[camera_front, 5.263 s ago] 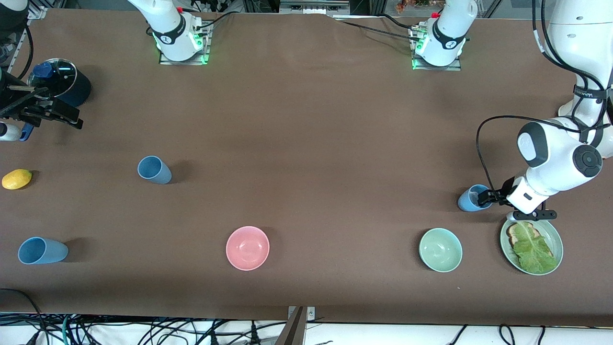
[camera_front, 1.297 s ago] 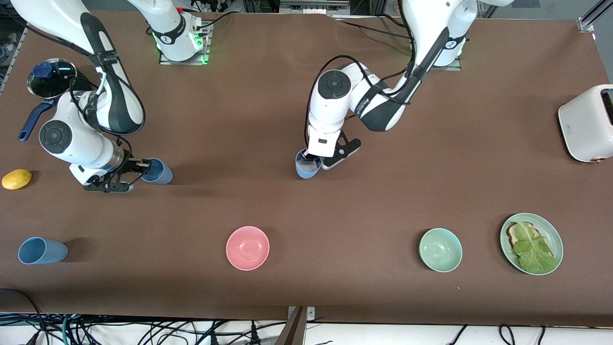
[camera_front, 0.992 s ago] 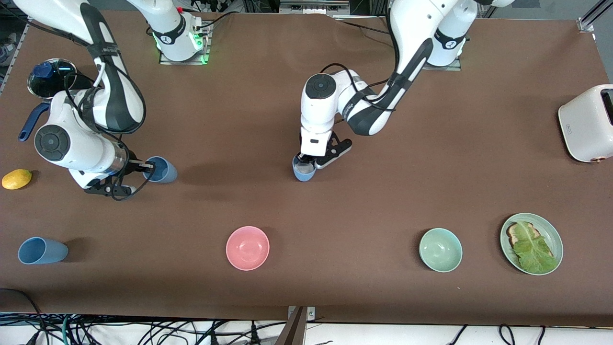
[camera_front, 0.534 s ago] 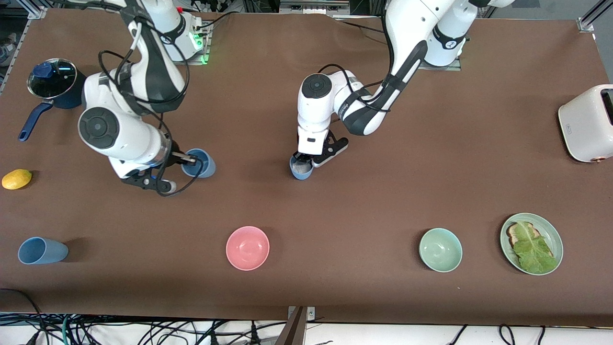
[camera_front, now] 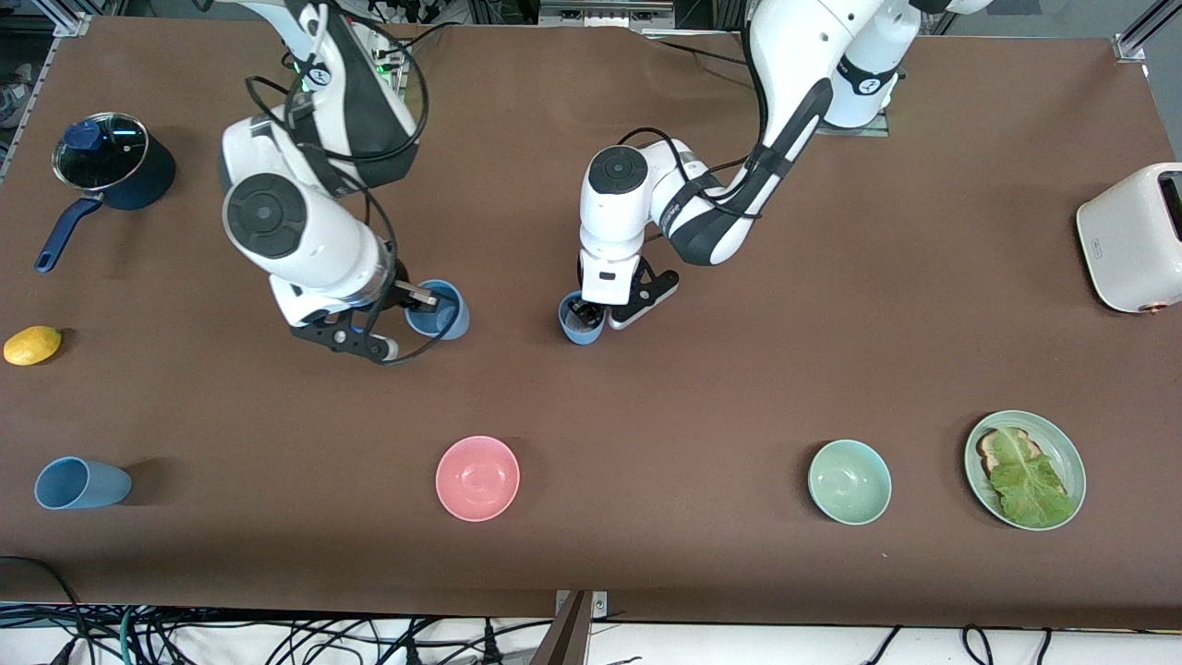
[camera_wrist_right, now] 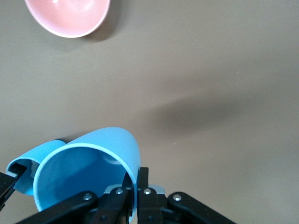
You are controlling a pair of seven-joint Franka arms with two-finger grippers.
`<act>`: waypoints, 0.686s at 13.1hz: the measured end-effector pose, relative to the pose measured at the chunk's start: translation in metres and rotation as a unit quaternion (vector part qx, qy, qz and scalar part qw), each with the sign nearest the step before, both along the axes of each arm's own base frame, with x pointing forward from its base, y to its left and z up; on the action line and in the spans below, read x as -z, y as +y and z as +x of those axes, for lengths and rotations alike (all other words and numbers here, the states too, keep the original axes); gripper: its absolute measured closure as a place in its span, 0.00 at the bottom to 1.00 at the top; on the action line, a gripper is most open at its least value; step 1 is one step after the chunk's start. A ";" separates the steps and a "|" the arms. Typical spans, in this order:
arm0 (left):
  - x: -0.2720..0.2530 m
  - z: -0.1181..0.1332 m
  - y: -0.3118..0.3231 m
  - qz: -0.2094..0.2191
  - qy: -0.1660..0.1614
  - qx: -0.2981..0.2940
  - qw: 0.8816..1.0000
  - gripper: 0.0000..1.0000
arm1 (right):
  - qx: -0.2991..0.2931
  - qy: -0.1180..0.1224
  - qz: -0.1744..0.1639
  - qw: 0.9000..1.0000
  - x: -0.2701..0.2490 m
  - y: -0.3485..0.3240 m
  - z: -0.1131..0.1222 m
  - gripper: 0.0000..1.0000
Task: Stack blue cups with both arms
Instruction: 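Carry the blue cup with the right gripper beside the left gripper's cup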
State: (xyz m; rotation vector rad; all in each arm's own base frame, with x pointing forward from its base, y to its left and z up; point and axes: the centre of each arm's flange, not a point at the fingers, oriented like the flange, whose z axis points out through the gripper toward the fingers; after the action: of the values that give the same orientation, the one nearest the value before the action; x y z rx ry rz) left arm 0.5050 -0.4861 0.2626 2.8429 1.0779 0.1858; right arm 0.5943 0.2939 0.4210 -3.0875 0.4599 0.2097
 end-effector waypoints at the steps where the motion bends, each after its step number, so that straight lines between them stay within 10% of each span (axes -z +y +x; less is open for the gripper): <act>1: -0.010 0.003 0.002 0.004 -0.001 -0.004 1.000 0.33 | 0.004 -0.003 -0.001 1.000 0.000 0.016 -0.003 0.96; 9: -0.071 0.018 0.035 0.031 0.010 -0.042 0.999 0.26 | 0.038 -0.015 -0.004 0.999 0.010 0.102 -0.016 0.96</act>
State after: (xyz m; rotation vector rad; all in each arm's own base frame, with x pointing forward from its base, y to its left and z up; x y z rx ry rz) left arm 0.5233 -0.4512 0.3340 2.8610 1.2178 0.2004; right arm 0.5778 0.3960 0.4107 -3.0685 0.5785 0.1603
